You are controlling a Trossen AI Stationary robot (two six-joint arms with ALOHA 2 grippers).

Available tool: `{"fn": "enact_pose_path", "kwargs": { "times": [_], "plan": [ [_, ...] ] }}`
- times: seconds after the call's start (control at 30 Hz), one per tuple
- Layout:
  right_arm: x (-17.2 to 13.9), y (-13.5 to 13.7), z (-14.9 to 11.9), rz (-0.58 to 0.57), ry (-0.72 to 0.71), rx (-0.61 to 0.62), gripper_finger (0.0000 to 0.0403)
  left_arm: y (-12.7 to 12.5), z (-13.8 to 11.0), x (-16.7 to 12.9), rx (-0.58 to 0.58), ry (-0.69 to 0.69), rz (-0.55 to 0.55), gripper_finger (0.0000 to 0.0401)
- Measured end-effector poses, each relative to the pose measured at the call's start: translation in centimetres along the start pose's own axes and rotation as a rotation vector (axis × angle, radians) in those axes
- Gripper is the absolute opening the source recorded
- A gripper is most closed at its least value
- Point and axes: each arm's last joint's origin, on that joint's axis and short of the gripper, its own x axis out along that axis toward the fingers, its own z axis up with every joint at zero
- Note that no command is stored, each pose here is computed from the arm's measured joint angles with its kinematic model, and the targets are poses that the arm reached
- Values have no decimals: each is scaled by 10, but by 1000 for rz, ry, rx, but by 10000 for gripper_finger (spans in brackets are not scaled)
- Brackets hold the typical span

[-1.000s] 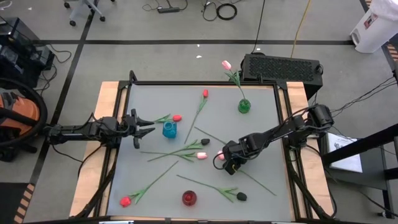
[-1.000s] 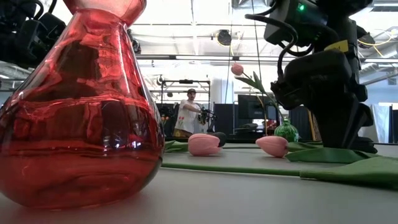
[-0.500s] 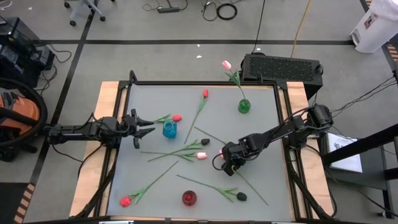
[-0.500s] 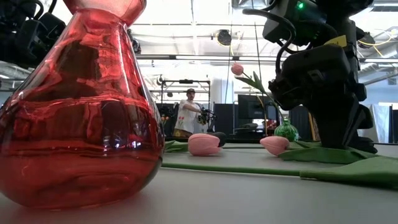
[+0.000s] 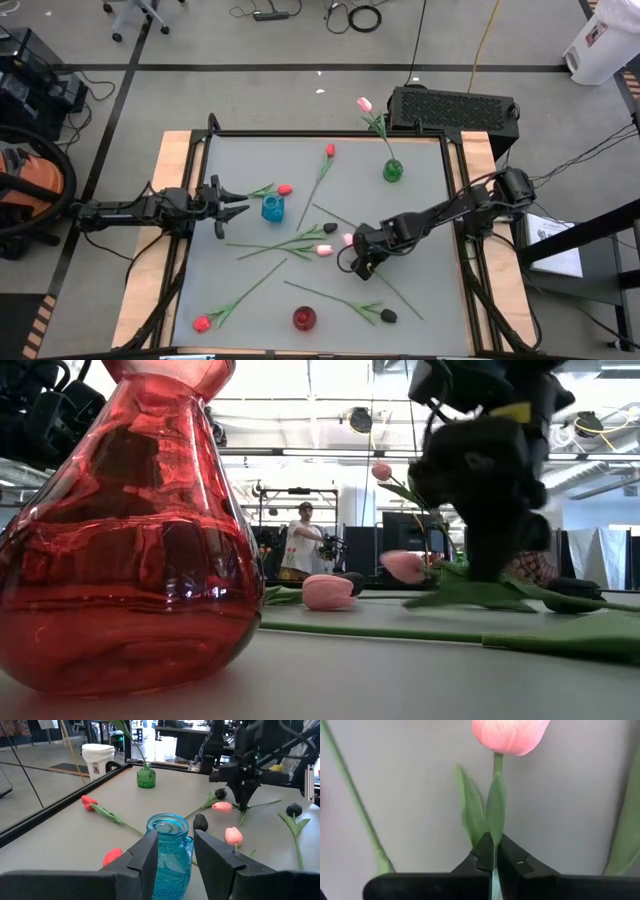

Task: Sort flowers into vase by color
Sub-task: Put the right pink flower into the green vase

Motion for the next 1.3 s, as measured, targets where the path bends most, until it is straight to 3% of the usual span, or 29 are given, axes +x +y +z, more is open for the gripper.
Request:
{"fn": "enact_pose_path", "kwargs": {
  "times": [0.33, 0.67, 0.83, 1.3],
  "plan": [
    [-41, 27, 48, -62, -255, -150, 2, 0, 0, 0, 0, 0, 0, 132],
    [-116, 49, 81, -387, -591, -216, 2, 0, 0, 0, 0, 0, 0, 132],
    [-157, 44, 76, -474, -748, -158, 2, 0, 0, 0, 0, 0, 0, 132],
    [-297, -11, 14, -449, -1050, -148, 2, 0, 0, 0, 0, 0, 0, 132]
  ]
}}
